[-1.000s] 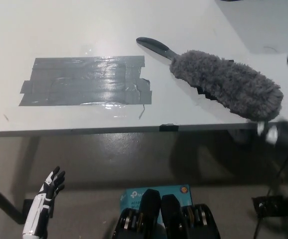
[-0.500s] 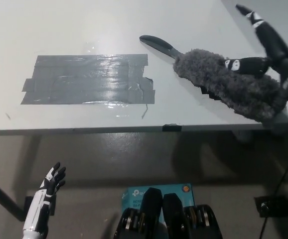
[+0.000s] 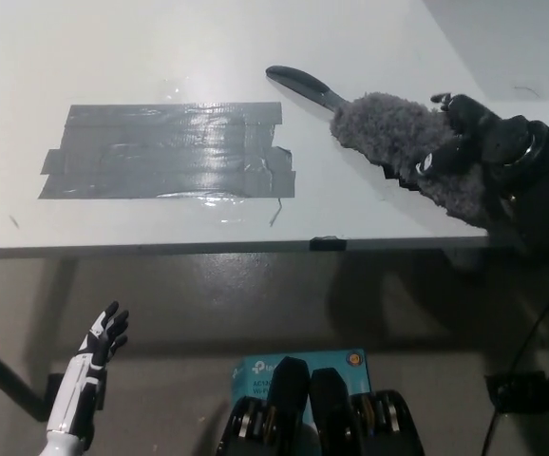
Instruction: A grey duster is kept infront of the robot in the middle of the table and the robot extends its right arm to grab the duster, picks it up and hands it to a person
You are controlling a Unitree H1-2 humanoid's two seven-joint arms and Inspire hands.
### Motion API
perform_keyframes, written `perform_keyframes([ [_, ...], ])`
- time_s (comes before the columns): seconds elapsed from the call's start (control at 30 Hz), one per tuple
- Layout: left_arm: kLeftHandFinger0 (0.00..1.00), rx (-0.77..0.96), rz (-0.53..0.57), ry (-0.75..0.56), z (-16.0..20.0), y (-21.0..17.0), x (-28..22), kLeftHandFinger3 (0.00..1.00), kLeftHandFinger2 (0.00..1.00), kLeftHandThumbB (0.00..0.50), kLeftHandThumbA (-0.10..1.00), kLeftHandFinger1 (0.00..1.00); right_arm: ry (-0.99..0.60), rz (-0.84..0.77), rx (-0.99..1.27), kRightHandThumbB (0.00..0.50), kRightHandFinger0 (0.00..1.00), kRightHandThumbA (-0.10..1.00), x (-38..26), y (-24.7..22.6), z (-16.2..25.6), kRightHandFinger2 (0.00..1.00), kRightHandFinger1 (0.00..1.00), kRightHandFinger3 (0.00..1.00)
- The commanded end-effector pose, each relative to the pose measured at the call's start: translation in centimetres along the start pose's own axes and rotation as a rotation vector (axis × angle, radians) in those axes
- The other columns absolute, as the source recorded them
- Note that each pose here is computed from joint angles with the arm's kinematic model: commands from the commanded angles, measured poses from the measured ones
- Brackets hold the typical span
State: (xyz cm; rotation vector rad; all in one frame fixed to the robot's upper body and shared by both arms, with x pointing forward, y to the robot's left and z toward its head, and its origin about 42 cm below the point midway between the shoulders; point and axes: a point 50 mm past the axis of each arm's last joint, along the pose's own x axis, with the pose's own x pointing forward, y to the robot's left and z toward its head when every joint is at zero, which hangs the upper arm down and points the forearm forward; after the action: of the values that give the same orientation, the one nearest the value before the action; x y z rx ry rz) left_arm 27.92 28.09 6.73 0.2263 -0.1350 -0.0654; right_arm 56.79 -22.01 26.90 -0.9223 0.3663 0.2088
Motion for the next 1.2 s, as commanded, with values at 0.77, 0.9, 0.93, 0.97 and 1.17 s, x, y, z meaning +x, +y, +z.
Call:
perform_keyframes([
  [0.77, 1.00, 0.026, -0.015, -0.081, 1.5, 1.0, 1.7, 1.00, 1.00, 0.419, 1.00, 1.00, 0.040, 0.093, -0.378, 0.162, 0.36, -0.10, 1.0, 1.8, 0.2, 0.54, 0.43, 1.00],
  [0.9, 1.00, 0.026, -0.012, -0.092, 1.7, 1.0, 2.0, 1.00, 1.00, 0.418, 1.00, 1.00, 0.004, 0.069, -0.297, 0.125, 0.18, -0.10, 0.7, 0.8, 0.6, 0.59, 0.57, 1.00],
  [0.93, 1.00, 0.027, -0.011, -0.092, 1.7, 1.1, 2.0, 1.00, 1.00, 0.417, 1.00, 1.00, -0.011, 0.061, -0.288, 0.121, 0.22, -0.10, 0.7, 0.6, 0.6, 0.63, 0.61, 1.00],
  [0.97, 1.00, 0.027, -0.009, -0.093, 1.7, 1.1, 2.1, 1.00, 1.00, 0.402, 1.00, 1.00, -0.032, 0.056, -0.275, 0.119, 0.27, -0.10, 0.5, 0.4, 0.5, 0.67, 0.67, 1.00],
  [1.17, 1.00, 0.028, -0.007, -0.106, 1.7, 1.1, 2.5, 1.00, 1.00, 0.387, 1.00, 1.00, -0.110, 0.060, -0.150, 0.150, 0.22, -0.10, -0.3, -0.9, 0.4, 0.48, 0.56, 0.83],
])
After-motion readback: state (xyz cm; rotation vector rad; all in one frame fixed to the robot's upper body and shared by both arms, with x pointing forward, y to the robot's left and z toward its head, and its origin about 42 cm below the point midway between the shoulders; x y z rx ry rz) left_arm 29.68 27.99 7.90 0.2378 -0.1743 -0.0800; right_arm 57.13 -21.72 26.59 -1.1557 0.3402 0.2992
